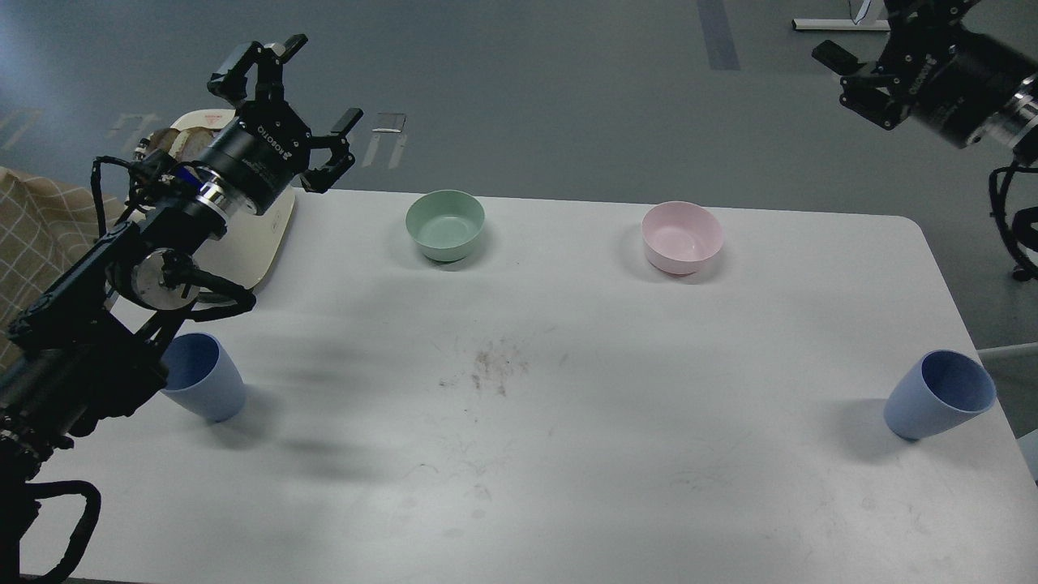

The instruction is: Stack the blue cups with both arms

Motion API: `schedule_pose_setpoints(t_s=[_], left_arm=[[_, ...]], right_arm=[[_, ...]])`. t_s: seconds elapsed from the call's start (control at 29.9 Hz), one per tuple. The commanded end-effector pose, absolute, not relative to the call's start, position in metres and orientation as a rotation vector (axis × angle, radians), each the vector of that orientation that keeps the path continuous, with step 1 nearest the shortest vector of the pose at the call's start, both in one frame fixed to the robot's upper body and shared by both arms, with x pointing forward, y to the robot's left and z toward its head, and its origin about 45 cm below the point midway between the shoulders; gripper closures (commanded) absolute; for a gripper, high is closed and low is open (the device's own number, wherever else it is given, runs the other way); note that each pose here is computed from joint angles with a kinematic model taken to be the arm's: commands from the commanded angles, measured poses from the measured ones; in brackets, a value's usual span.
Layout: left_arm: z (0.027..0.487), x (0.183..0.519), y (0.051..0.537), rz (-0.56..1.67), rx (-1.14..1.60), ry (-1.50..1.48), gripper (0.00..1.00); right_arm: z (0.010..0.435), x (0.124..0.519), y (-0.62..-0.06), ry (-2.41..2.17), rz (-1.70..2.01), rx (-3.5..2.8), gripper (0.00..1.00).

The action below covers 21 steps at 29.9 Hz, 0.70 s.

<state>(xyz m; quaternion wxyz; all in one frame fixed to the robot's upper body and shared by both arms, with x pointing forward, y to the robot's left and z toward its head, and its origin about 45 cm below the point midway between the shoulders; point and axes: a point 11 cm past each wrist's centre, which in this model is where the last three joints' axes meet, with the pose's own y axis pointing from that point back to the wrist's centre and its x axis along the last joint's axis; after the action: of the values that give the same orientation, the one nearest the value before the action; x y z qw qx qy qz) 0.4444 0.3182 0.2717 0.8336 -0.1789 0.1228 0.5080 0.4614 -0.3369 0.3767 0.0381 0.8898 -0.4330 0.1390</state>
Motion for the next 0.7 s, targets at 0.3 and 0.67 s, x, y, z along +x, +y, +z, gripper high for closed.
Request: schedule_pose_setpoints(t_s=[0.3, 0.67], left_arm=[[0.305, 0.434, 0.319, 1.005, -0.282, 0.107, 0.02], [0.37, 0.385, 0.362, 0.888, 0.232, -0.381, 0.02]], right_arm=[[0.372, 0.447, -0.35, -1.298, 0.427, 2.699, 0.0], [0.358, 0.454, -0.339, -1.299, 0.39, 2.711, 0.0]])
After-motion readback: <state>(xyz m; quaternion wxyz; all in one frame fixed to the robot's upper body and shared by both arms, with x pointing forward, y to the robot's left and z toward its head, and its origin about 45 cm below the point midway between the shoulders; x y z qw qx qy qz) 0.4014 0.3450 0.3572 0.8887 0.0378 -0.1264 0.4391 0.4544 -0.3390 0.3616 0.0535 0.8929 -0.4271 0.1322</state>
